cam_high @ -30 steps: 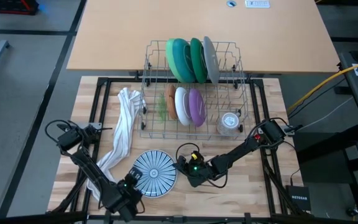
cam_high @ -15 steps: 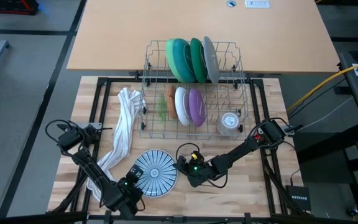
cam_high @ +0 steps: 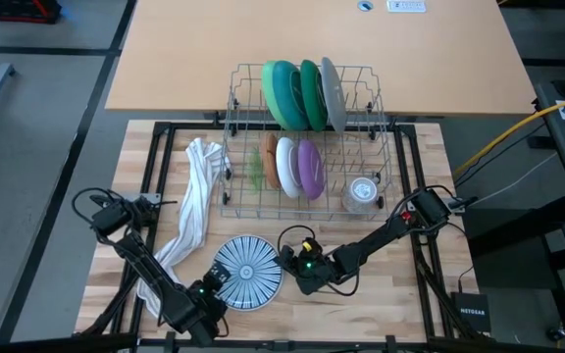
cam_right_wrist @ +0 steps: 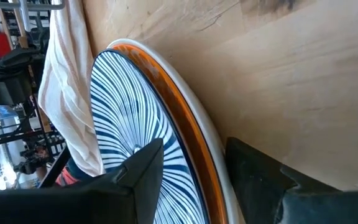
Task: Sort dishes
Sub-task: Put the blue patterned plate into the dish rack
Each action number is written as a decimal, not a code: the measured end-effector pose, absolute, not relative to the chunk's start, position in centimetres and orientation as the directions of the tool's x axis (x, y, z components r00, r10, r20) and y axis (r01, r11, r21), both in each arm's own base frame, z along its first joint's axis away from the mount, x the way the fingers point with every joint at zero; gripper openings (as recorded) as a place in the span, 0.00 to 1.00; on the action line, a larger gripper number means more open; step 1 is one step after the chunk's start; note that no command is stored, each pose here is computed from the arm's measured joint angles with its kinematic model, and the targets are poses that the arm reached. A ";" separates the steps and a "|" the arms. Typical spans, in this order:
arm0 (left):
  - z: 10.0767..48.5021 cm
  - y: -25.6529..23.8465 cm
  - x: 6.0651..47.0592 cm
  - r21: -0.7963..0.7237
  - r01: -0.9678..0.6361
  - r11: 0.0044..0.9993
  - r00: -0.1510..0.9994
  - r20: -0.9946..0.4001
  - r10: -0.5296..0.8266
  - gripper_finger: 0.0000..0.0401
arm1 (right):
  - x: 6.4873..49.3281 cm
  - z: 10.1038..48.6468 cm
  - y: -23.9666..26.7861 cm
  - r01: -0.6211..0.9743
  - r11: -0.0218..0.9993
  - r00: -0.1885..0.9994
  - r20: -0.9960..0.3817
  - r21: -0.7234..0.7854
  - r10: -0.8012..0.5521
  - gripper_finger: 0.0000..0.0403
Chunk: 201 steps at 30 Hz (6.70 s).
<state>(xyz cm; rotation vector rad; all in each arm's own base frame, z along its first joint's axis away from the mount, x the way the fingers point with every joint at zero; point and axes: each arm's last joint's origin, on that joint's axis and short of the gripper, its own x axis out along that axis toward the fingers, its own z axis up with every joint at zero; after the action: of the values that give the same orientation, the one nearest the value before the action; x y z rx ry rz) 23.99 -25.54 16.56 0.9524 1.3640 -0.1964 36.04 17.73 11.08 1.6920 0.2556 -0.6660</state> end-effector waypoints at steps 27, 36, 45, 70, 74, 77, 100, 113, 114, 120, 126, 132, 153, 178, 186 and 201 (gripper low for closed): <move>16.5 -23.9 28.1 0.465 0.690 0.554 0.348 -0.885 0.310 0.31 | 36.2 11.3 18.1 0.532 -0.232 0.822 -0.563 0.814 -0.091 0.44; 16.5 -24.0 28.0 0.463 0.690 0.556 0.344 -0.886 0.310 0.31 | 36.1 11.2 18.2 0.566 -0.223 0.805 -0.590 0.794 -0.058 0.44; 16.5 -24.0 28.0 0.447 0.693 0.566 0.334 -0.894 0.298 0.31 | 36.0 11.1 18.1 0.590 -0.224 0.788 -0.614 0.776 -0.048 0.45; 16.5 -24.1 28.0 0.420 0.671 0.610 0.317 -0.907 0.276 0.31 | 32.8 13.1 19.7 0.702 -0.219 0.690 -0.723 0.678 -0.027 0.44; 16.5 -24.1 27.9 0.418 0.673 0.610 0.315 -0.908 0.275 0.31 | 32.8 13.0 19.7 0.707 -0.218 0.685 -0.728 0.673 -0.027 0.44; 16.5 -24.1 28.0 0.418 0.673 0.610 0.315 -0.909 0.274 0.31 | 32.7 13.0 19.6 0.712 -0.212 0.680 -0.732 0.670 -0.029 0.44; 16.5 -24.2 28.1 0.414 0.697 0.586 0.322 -0.910 0.260 0.31 | 34.0 16.0 20.3 0.769 -0.068 0.630 -0.771 0.636 -0.090 0.21; 16.5 -23.3 29.0 0.410 0.703 0.582 0.321 -0.912 0.254 0.31 | 34.0 16.0 20.2 0.766 -0.068 0.632 -0.769 0.639 -0.096 0.19; 16.5 -23.2 29.1 0.411 0.705 0.578 0.322 -0.912 0.255 0.31 | 34.0 16.0 20.2 0.766 -0.069 0.633 -0.768 0.640 -0.095 0.19; 16.4 -23.3 29.3 0.441 0.730 0.522 0.356 -0.898 0.260 0.31 | 34.1 16.0 20.3 0.763 -0.071 0.636 -0.766 0.642 -0.093 0.20; 16.4 -23.4 29.5 0.451 0.743 0.494 0.369 -0.893 0.259 0.31 | 34.1 16.1 20.3 0.759 -0.073 0.641 -0.762 0.647 -0.089 0.20; 16.4 -23.2 29.7 0.455 0.748 0.483 0.374 -0.890 0.260 0.31 | 34.1 16.1 20.3 0.755 -0.075 0.645 -0.759 0.651 -0.089 0.20; 16.5 -23.2 30.2 0.463 0.742 0.484 0.399 -0.886 0.235 0.31 | 34.4 16.7 20.2 0.689 -0.088 0.699 -0.692 0.720 -0.180 0.04; 17.9 -27.5 26.8 0.632 0.491 0.600 0.571 -0.753 0.326 0.31 | 33.5 20.1 19.6 0.659 -0.019 0.738 -0.652 0.752 -0.176 0.04; 20.8 -30.2 24.5 0.653 0.343 0.676 0.649 -0.684 0.331 0.31 | 32.6 23.1 19.2 0.681 0.014 0.727 -0.673 0.732 -0.136 0.04; 22.2 -32.6 21.2 0.617 0.187 0.764 0.725 -0.611 0.317 0.31 | 29.9 37.5 17.1 0.776 0.184 0.629 -0.719 0.603 -0.296 0.04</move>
<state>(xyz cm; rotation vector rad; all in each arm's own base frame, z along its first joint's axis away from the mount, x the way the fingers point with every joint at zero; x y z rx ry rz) 21.18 -32.58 22.22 0.7154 0.7729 0.0788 29.90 17.13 37.55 1.1523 0.5033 -0.8017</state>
